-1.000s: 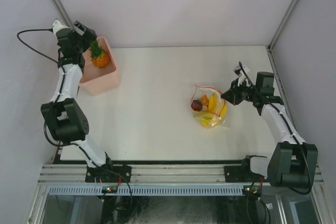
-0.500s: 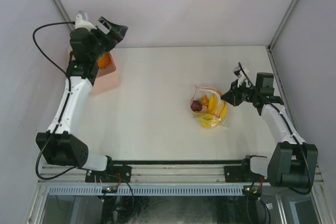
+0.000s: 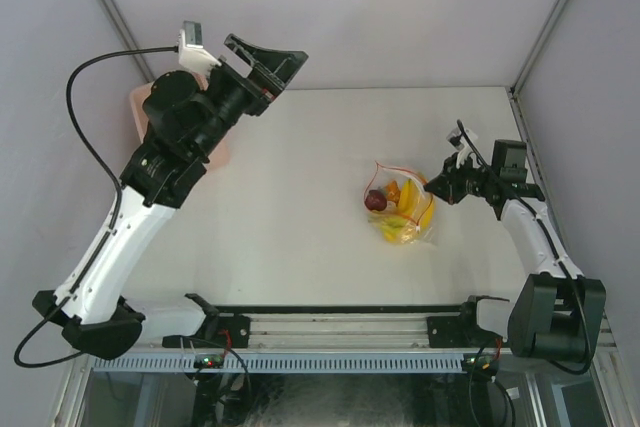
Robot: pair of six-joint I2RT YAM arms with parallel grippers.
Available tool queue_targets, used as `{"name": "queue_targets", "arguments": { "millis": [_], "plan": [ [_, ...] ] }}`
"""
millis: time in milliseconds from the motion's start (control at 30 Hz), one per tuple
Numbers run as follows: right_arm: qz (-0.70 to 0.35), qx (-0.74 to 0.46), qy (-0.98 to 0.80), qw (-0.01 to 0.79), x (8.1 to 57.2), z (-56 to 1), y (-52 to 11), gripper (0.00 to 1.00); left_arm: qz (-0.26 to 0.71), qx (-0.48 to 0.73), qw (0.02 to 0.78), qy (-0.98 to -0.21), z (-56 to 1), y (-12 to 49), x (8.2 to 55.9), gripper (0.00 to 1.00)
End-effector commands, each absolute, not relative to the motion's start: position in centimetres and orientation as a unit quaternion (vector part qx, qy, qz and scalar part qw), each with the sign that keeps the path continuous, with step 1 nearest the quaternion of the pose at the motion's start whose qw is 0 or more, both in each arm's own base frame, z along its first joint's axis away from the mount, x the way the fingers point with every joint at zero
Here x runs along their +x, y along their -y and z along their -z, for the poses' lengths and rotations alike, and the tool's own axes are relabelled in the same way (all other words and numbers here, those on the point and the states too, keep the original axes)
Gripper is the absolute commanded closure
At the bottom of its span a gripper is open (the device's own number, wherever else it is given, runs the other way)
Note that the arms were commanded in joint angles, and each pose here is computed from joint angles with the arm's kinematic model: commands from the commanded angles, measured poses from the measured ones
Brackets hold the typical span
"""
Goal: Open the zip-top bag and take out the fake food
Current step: Pick up the fake fruit from the zipper food storage bag.
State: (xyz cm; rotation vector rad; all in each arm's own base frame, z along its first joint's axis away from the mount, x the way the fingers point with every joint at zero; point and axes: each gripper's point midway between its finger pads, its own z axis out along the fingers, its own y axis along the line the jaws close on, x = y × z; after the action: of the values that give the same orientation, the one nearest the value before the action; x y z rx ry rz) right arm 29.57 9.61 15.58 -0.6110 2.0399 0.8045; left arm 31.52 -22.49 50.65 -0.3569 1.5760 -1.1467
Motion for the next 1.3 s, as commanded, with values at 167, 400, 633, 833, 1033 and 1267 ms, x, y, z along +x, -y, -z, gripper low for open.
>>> {"name": "queue_targets", "arguments": {
  "millis": [167,400,633,833,1033,1267],
  "plan": [
    [-0.31,-0.268,-0.788,0.459,29.9,-18.4,-8.5,1.0,0.576,-0.159,0.525,-0.606,-57.6,26.0,29.6,0.0],
    [-0.32,-0.264,-0.79,0.451,30.1,-17.9,-8.7,1.0,0.595,-0.135,0.5,-0.615,-59.5,27.8,29.3,0.0],
    [-0.313,-0.268,-0.79,0.453,29.9,-18.2,-9.0,1.0,0.597,-0.1,0.504,-0.616,-59.2,28.1,26.5,0.0],
    [-0.323,-0.282,-0.782,0.452,29.3,-18.7,-10.2,1.0,0.593,-0.043,0.535,-0.6,-51.7,29.4,26.8,0.0],
    [-0.333,-0.29,-0.781,0.442,29.1,-18.7,-11.9,1.0,0.58,0.004,0.549,-0.602,-41.7,29.7,26.1,0.03],
    [-0.343,-0.291,-0.778,0.439,28.8,-18.6,-13.8,1.0,0.536,0.023,0.482,-0.693,-33.2,33.8,24.8,0.28]
  ]
}}
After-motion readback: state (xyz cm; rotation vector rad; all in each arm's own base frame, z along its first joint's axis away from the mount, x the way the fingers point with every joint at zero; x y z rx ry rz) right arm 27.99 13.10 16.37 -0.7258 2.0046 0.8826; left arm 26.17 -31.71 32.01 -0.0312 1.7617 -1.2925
